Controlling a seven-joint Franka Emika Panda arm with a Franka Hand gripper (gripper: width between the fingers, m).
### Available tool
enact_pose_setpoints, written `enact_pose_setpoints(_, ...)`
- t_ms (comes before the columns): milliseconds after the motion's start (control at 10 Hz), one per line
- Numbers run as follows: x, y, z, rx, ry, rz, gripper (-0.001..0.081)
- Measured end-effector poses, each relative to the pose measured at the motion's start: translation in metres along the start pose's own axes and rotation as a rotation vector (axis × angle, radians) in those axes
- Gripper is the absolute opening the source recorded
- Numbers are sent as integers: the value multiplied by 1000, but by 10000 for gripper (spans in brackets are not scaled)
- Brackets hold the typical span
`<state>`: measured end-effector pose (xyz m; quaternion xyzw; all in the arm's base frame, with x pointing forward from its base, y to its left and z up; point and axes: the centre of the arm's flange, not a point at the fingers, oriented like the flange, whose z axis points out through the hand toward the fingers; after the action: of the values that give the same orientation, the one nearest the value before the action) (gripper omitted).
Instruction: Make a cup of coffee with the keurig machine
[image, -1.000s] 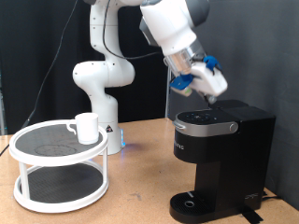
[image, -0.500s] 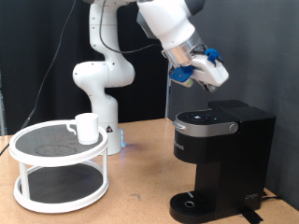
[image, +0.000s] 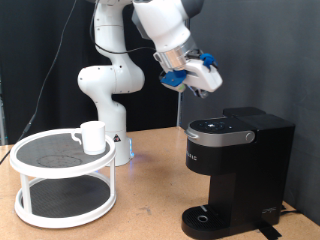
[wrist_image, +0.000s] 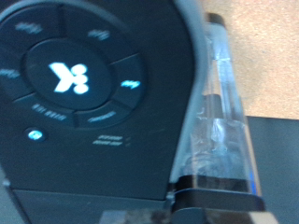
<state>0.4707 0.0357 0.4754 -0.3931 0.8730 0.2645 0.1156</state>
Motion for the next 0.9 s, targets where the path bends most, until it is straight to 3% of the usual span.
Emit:
enact_pose_setpoints(200, 9, 4, -4, -2, -5, 5, 0)
enact_pose_setpoints(500, 25, 4, -10, 188, -120, 31, 0)
enact_pose_setpoints(600, 37, 8, -12, 213, -144, 60, 0)
enact_pose_setpoints(900, 77, 16, -18, 190, -127, 124, 0)
